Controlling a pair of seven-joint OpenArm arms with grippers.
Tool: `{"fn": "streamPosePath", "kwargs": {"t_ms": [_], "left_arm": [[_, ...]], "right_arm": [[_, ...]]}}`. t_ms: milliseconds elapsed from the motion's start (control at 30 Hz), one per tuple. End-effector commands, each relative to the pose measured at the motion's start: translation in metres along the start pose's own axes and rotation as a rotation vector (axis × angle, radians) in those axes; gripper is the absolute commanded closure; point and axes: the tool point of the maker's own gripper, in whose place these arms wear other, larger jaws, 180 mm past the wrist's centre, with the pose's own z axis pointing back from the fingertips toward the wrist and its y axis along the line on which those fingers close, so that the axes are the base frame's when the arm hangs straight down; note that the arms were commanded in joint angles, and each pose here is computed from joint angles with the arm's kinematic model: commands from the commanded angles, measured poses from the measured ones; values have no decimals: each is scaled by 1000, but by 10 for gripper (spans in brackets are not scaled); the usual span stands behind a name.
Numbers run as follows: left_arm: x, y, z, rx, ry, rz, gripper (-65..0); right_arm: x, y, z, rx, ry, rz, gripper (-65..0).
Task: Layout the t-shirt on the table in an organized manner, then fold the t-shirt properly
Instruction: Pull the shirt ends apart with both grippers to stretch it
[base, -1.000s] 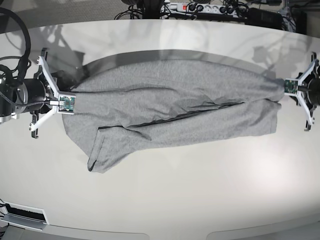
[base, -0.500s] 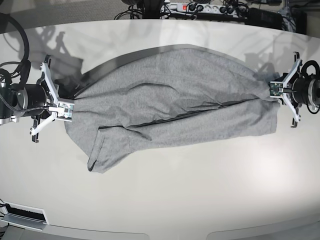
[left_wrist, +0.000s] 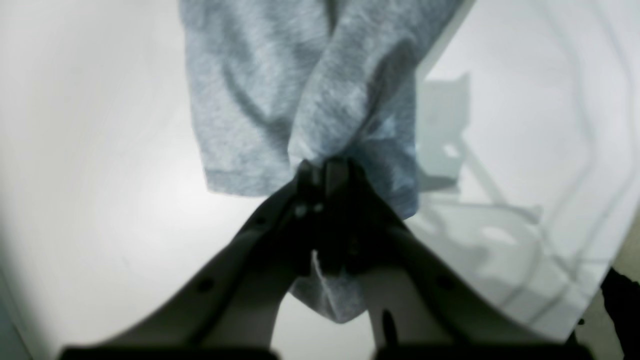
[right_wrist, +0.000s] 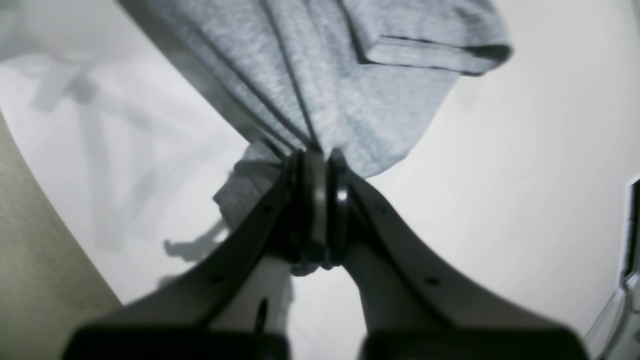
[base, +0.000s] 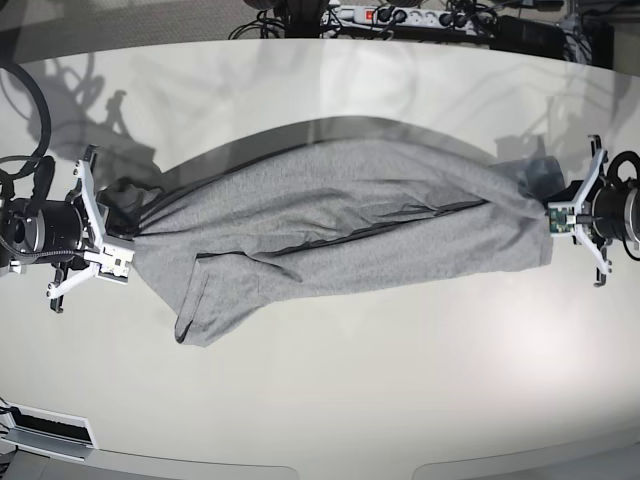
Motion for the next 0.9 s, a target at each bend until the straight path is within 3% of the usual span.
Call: {"fn": "streamPosePath", "kwargs": {"t_ms": [0,167,533,633,733,767,800,867], "left_arm": [[-3,14,9,35,-9,18,0],[-17,17,-2,38,-10,91,0],[-20,55,5,117,-44,183,0],[-22,57,5,123,-40,189,0],[-24,57,5,122,-31,191,-7],[-25,57,5,121,-27,191,-53],[-25,57,5,121,-27,192,-100],[-30,73,7,214,-19,217,-196]], "right_arm": [[-2,-15,8,-39,2,-5,0],[-16,-18,2,-33,29,-48,0],[5,-13,-10,-17,-34,-63,0],[7,-22,-13,-73,-35,-75,0],[3,-42,-11,-194,-13,-92,0],[2,-51,-9,-240,-4,-99,-6],[1,-58,-7,-275,0,-110,-58],[3,-65,-4,-306,-5,-127,-169]]}}
